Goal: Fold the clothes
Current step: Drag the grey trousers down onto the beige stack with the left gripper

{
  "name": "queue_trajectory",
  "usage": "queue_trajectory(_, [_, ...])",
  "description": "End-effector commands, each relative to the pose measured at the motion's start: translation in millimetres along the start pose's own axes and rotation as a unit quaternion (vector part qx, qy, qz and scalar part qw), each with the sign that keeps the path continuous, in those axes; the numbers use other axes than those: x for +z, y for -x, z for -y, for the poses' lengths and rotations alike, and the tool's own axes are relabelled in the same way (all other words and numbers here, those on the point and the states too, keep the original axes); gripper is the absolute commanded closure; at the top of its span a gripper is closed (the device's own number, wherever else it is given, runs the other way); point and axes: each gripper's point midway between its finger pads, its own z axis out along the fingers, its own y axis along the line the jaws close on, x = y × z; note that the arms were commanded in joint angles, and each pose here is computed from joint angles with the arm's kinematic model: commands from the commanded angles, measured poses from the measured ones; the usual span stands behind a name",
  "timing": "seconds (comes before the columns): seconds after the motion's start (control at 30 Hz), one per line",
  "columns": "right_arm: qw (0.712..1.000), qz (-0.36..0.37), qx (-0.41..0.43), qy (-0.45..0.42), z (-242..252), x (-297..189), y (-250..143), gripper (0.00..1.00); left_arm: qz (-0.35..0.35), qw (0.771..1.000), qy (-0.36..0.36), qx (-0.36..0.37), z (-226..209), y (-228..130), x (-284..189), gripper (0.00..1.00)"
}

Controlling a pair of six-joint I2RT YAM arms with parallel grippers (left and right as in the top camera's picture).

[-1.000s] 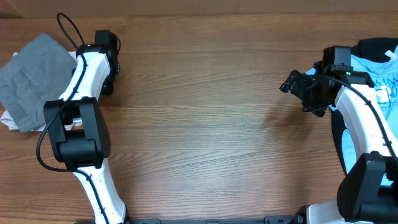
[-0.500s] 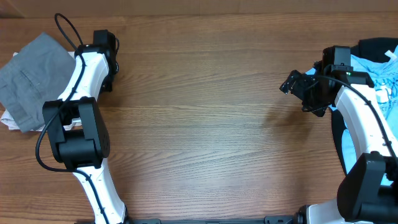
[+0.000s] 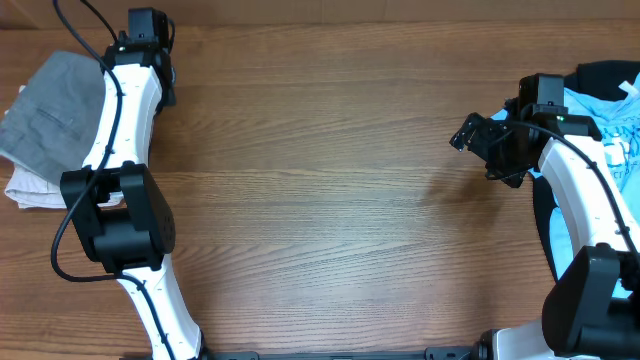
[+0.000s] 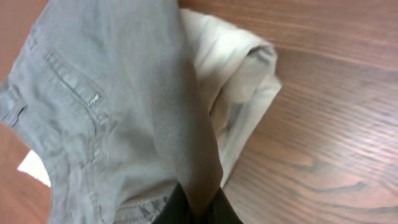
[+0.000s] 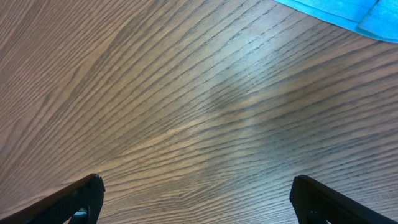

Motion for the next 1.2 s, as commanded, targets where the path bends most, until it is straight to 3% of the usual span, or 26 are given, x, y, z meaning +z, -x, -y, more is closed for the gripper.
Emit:
queue_trajectory(0.0, [1.0, 0.008, -0.003, 0.002, -2.3, -3.0, 3.6, 0.0, 0.023, 0.999, -0.034, -0.031, 8.6, 19.4, -10.2, 0.96])
queue_trajectory(0.3, [1.0, 0.008, -0.003, 0.002, -2.3, -3.0, 3.6, 0.0, 0.023, 0.982, -0.137, -0.131, 37.0, 32.4, -17.5, 0.96])
queue_trajectory(0.53, [1.0, 0.008, -0.003, 0.002, -2.3, -3.0, 3.6, 0.0, 0.041, 0.969, -0.172, -0.172, 49.3, 46.7, -18.8, 0.92])
queue_trajectory(0.6, [1.0, 0.008, -0.003, 0.002, -2.3, -3.0, 3.6, 0.0, 0.041, 0.965, -0.196, -0.171, 58.8, 48.8, -18.6, 0.75])
queue_trajectory(0.63, [1.0, 0.008, -0.003, 0.002, -2.3, -3.0, 3.6, 0.0, 0.042, 0.963, -0.206, -0.17, 62.4, 50.4, -19.4, 0.58])
queue_trajectory(0.67, [1.0, 0.008, -0.003, 0.002, -2.3, -3.0, 3.6, 0.0, 0.045, 0.962, -0.211, -0.166, 63.9, 52.1, -20.2, 0.48])
queue_trajectory(0.8, [1.0, 0.008, -0.003, 0.002, -2.3, -3.0, 3.6, 0.0, 0.085, 0.964, -0.214, -0.131, 50.5, 70.8, -38.0, 0.22])
queue_trajectory(0.87, [1.0, 0.008, -0.003, 0.002, -2.3, -3.0, 3.6, 0.0, 0.099, 0.964, -0.209, -0.13, 32.1, 80.1, -52.4, 0.19])
queue_trajectory(0.93, [1.0, 0.008, -0.003, 0.002, -2.3, -3.0, 3.5, 0.0, 0.105, 0.963, -0.202, -0.143, 7.3, 85.8, -65.8, 0.21])
queue_trajectory(1.0, [1.0, 0.008, -0.003, 0.002, -2.3, -3.0, 3.6, 0.0, 0.104, 0.962, -0.192, -0.166, -21.4, 87.4, -72.9, 0.32])
queue_trajectory(1.03, [1.0, 0.008, -0.003, 0.002, -2.3, -3.0, 3.6, 0.0, 0.1, 0.961, -0.185, -0.178, -35.5, 85.7, -72.7, 0.44])
queue_trajectory(1.07, [1.0, 0.008, -0.003, 0.002, -2.3, -3.0, 3.6, 0.0, 0.083, 0.96, -0.171, -0.203, -61.3, 77.9, -65.4, 0.69])
queue_trajectory(1.17, [1.0, 0.008, -0.003, 0.002, -2.3, -3.0, 3.6, 0.0, 0.04, 0.959, -0.163, -0.227, -89.1, 58.0, -42.3, 0.86])
